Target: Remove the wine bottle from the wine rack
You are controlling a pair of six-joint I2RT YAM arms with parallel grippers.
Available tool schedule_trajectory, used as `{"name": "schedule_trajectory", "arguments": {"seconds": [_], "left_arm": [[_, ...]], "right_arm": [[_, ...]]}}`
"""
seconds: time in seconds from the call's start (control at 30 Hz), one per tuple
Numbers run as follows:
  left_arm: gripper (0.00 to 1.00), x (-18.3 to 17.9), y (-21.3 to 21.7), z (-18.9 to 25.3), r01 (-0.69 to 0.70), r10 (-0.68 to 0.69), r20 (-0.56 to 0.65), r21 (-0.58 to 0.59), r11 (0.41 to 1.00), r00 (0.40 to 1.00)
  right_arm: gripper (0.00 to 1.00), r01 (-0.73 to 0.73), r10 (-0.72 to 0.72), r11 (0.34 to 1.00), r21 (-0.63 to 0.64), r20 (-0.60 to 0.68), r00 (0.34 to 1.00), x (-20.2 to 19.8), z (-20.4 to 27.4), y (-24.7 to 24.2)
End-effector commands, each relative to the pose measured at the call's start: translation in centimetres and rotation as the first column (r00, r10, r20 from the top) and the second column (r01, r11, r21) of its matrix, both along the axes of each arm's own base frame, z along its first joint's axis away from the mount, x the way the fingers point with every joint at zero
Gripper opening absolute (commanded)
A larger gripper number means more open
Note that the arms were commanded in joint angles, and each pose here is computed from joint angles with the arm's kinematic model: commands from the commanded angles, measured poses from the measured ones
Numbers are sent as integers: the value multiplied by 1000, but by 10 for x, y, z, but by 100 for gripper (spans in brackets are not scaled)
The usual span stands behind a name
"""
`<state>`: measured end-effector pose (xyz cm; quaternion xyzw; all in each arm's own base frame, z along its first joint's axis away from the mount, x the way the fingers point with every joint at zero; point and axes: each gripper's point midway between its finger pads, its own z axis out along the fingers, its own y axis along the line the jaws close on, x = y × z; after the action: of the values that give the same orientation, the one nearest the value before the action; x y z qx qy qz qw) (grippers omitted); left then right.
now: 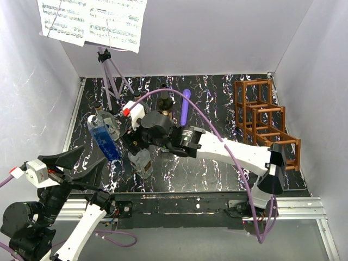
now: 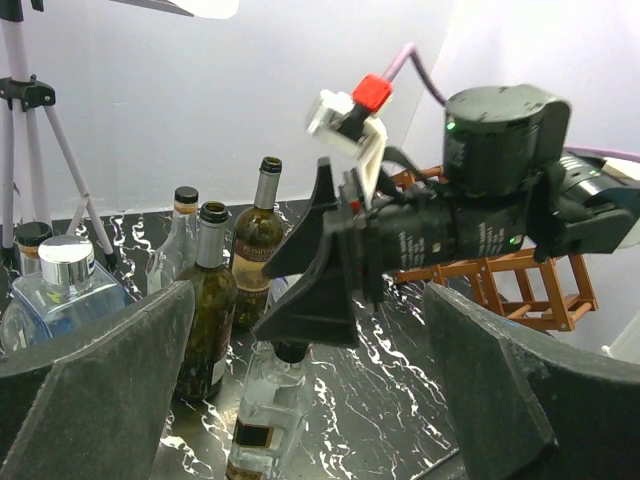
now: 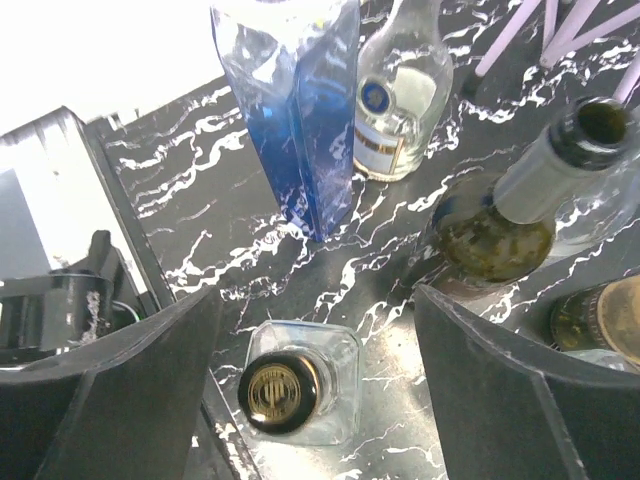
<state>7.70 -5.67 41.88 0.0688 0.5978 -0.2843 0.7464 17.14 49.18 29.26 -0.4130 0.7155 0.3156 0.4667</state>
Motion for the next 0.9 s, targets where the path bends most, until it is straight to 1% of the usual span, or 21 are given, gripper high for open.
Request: {"name": "schedule_trajectory", "arguments": {"seconds": [0.0, 0.1, 0.13, 0.17, 0.23, 0.3, 0.33, 0.47, 0.6, 0.7, 0.87], "left_arm": [[98, 4, -4, 9, 9, -9, -7, 20, 1000, 1000], [98, 5, -3, 15, 5, -5, -12, 21, 1000, 1000], [98, 8, -3, 14, 0, 1, -31, 19, 1000, 1000], [98, 10, -4, 13, -2, 3, -53, 24, 1000, 999], [98, 13, -9, 12, 17, -14, -78, 32, 999, 997], [98, 13, -13, 9, 38, -35, -91, 32, 999, 995], [98, 13, -15, 8, 46, -43, -93, 31, 998, 995], [98, 13, -18, 6, 63, -60, -103, 23, 998, 993], [98, 16, -22, 2, 76, -72, -126, 30, 997, 989], [98, 20, -23, -5, 75, -68, -150, 41, 996, 986], [98, 23, -26, -9, 84, -76, -162, 40, 996, 984]], "right_arm": [[87, 21, -28, 982, 190, 33, 999, -6, 92, -25], [88, -14, 8, 977, 214, 29, 1000, -20, 111, -46], [88, -16, 11, 974, 227, 25, 1000, -24, 118, -55], [89, 13, -16, 970, 241, 11, 1000, -24, 124, -66], [89, 141, -127, 956, 257, -72, 989, -18, 124, -89], [90, 229, -202, 946, 231, -136, 970, -16, 117, -113], [90, 262, -234, 941, 215, -148, 961, -16, 114, -125], [91, 350, -327, 917, 188, -144, 934, -17, 101, -179], [91, 420, -394, 870, 258, -149, 907, -18, 93, -225], [92, 441, -411, 842, 309, -162, 897, -21, 89, -249], [93, 471, -445, 817, 332, -156, 882, -22, 91, -275]]}}
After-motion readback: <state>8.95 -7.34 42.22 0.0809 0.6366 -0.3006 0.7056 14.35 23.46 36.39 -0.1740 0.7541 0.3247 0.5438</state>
